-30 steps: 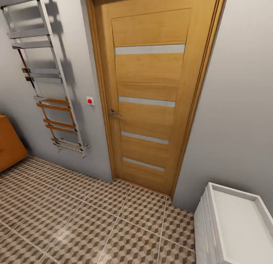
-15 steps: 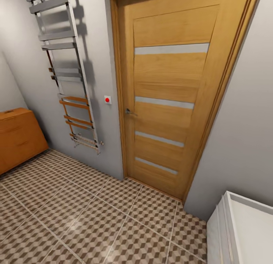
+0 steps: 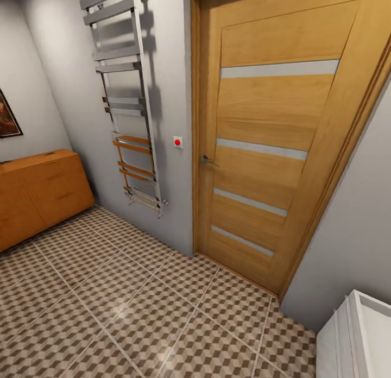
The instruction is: Take the four mousetraps from the cabinet in the bathroom and place them on the bathroom floor. Make sure all four end up on the same floor surface, and ensure that at least two of them are either under or directly next to the same bathroom sink.
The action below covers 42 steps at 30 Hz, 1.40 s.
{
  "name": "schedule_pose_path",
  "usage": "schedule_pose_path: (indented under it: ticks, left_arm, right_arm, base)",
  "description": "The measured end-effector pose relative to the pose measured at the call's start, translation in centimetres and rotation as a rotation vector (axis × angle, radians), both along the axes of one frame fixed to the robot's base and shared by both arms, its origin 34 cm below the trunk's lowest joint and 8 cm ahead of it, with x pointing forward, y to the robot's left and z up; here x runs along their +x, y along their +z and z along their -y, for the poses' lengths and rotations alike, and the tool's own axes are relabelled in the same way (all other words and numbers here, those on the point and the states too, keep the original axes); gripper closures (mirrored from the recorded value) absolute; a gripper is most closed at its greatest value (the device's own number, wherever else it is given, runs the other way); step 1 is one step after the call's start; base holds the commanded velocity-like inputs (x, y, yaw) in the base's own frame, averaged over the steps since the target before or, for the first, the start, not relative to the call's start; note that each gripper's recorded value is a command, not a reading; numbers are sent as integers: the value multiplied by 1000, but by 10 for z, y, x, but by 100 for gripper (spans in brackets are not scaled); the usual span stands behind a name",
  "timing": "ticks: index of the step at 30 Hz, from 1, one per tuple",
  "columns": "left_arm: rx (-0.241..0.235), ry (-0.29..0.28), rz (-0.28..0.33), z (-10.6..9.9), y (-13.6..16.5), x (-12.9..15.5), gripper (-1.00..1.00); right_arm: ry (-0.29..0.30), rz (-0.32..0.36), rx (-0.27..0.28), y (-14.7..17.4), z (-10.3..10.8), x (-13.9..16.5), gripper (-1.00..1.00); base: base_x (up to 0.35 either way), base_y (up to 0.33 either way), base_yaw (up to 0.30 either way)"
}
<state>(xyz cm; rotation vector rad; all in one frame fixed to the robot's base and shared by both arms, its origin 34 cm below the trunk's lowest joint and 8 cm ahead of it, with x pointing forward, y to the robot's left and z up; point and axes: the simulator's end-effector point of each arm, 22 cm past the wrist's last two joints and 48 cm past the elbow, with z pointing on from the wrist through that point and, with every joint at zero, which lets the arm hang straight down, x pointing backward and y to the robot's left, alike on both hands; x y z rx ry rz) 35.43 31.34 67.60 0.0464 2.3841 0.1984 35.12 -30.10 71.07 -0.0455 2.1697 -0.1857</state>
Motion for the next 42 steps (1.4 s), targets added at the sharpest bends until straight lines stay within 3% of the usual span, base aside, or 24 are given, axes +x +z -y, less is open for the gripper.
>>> schedule_pose_path:
  ticks: [18, 42]
  left_arm:
    - [0, 0, 0, 0, 0, 0, -100]
    - [0, 0, 0, 0, 0, 0, -100]
  right_arm:
    - [0, 0, 0, 0, 0, 0, -100]
    - [0, 0, 0, 0, 0, 0, -100]
  base:
    - [0, 6, 258]
    - [52, 206, 257]
